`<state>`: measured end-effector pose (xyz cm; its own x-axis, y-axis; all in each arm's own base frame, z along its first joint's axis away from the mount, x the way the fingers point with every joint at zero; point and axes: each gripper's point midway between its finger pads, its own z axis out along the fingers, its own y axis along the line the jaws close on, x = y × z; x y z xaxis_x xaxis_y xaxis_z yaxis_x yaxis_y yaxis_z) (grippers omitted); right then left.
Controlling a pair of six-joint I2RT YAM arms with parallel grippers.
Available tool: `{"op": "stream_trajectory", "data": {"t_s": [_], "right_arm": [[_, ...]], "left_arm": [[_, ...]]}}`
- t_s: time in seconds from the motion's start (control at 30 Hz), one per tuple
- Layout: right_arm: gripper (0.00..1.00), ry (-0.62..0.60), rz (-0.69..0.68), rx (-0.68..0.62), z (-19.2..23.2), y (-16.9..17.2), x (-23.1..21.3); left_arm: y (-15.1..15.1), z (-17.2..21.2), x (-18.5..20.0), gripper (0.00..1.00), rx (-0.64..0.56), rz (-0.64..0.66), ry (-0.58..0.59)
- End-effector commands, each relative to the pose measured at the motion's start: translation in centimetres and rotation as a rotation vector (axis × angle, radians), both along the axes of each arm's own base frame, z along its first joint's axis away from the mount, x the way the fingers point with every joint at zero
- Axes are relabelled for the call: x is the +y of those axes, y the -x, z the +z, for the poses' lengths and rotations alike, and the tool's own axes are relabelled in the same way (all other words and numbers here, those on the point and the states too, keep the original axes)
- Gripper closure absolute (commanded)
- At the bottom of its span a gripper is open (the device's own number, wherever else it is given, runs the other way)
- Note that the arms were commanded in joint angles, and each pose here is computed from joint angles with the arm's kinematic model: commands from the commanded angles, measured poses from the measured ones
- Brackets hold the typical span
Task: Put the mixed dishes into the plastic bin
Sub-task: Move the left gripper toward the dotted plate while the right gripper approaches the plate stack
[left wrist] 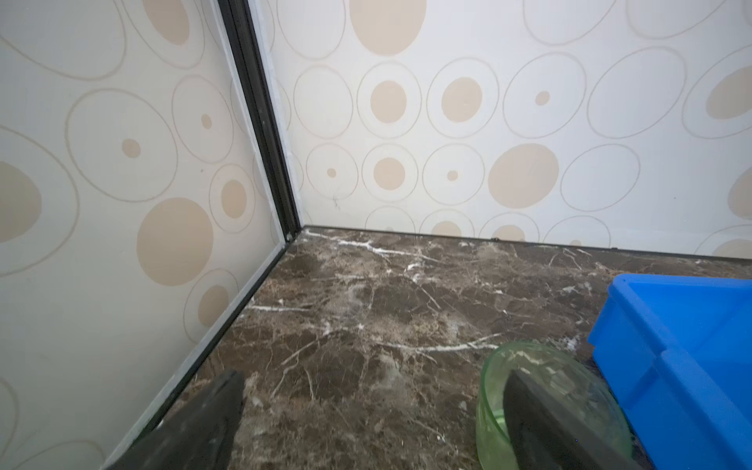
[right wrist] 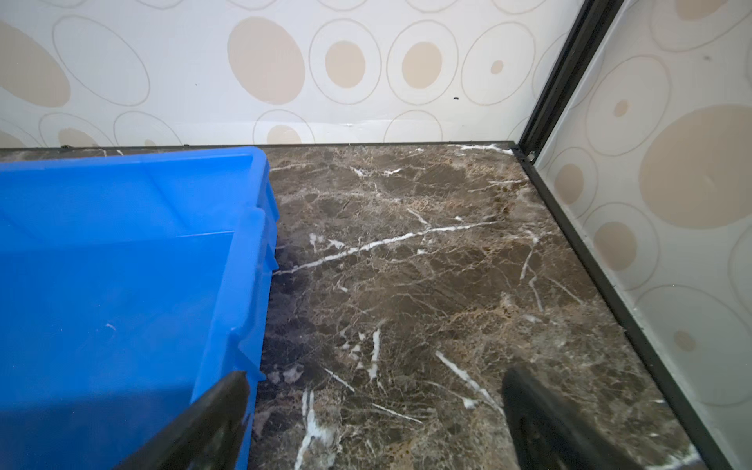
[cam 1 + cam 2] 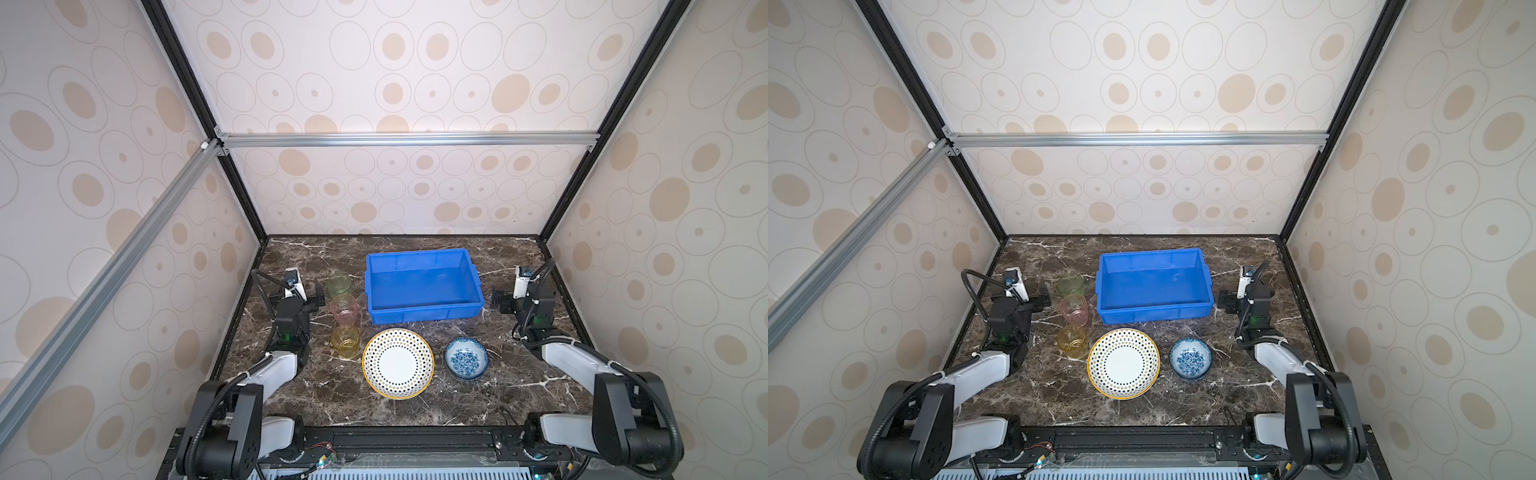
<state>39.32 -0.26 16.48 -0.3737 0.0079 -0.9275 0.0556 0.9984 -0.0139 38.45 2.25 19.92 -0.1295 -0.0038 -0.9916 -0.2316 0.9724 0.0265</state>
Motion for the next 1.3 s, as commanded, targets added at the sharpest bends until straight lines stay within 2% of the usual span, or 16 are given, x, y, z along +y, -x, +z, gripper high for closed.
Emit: {"op": "stream_trajectory", "data": {"t_s": [0.0, 0.17, 0.33, 0.53, 0.63, 0.73, 0.97, 1.07, 1.27], "right_arm": [[0.0, -0.007, -0.002, 0.082, 0.8, 1.2, 0.5], [0.0, 0.026, 0.055, 0.131, 3.6, 2.3, 2.3], [0.01, 0.039, 0.131, 0.173, 5.8, 4.1, 4.8], [0.04, -0.038, 0.251, 0.269, 7.3, 6.7, 8.0], [0.04, -0.065, 0.32, 0.265, 8.4, 8.2, 10.2], [0.05, -0.095, 0.375, 0.255, 9.3, 9.7, 12.2], [0.08, -0.156, 0.471, 0.334, 8.5, 12.7, 15.9], [0.09, -0.144, 0.521, 0.369, 7.5, 13.8, 17.7], [0.11, -0.138, 0.585, 0.418, 5.9, 14.7, 20.8]], "left_arm": [[0.1, 0.9, 1.0, 0.01, 0.092, 0.064, 0.054], [0.2, 2.5, 0.1, 0.01, 0.199, 0.042, 0.076], [1.3, 4.8, -1.7, 0.01, 0.263, 0.016, 0.048], [3.8, 5.9, -5.0, 0.01, 0.355, -0.091, 0.054], [5.7, 6.2, -5.8, 0.01, 0.391, -0.092, 0.067], [7.8, 6.3, -6.5, 0.04, 0.422, -0.109, 0.128], [12.3, 5.0, -8.8, 0.07, 0.481, -0.232, 0.288], [13.9, 4.6, -9.8, 0.08, 0.495, -0.295, 0.337], [15.6, 2.2, -11.1, 0.14, 0.615, -0.361, 0.341]]}}
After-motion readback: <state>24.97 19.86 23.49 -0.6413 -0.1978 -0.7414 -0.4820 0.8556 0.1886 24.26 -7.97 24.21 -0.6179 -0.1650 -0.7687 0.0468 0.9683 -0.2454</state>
